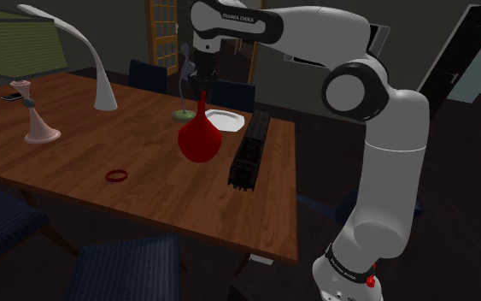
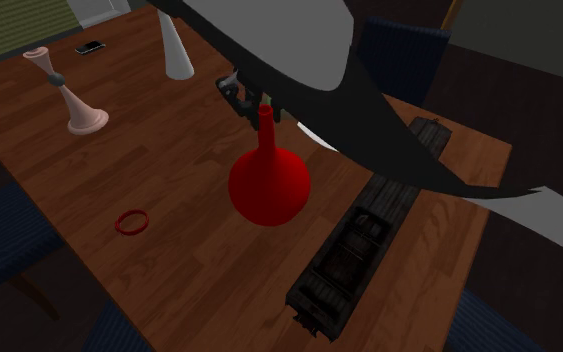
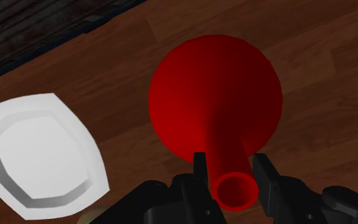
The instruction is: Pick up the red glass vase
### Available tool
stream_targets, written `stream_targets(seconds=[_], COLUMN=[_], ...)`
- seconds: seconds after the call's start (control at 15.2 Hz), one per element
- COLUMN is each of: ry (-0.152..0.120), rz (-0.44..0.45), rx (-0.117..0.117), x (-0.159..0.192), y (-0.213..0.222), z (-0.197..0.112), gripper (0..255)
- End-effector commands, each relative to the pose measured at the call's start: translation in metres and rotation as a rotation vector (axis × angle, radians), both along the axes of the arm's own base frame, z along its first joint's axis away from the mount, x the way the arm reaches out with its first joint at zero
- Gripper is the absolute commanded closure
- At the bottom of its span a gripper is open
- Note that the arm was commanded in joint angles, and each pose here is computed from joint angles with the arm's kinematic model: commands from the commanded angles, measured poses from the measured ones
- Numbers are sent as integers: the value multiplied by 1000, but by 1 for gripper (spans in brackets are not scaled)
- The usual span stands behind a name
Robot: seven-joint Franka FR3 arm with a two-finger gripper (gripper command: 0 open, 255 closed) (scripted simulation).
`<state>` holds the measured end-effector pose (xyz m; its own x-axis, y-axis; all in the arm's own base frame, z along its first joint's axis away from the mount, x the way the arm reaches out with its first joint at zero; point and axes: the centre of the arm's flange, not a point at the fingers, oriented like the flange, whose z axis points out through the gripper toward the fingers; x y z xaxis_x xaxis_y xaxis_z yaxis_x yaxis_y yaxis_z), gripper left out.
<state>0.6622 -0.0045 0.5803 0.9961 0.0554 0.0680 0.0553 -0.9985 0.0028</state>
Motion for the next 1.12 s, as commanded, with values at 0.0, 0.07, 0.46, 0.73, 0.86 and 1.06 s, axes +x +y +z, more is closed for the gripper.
stream_targets(seconds=[0.0, 0.07, 0.46, 0.73, 0.86, 1.06], ry=[1, 1, 1, 1, 1, 1], rz=[1, 1, 1, 1, 1, 1], rx=[0, 0, 0, 0, 0, 0], x=[0, 0, 0, 0, 0, 0], y=[0, 0, 0, 0, 0, 0], z=[-1, 4, 36, 57, 67, 79], gripper=[255, 255, 255, 255, 255, 255])
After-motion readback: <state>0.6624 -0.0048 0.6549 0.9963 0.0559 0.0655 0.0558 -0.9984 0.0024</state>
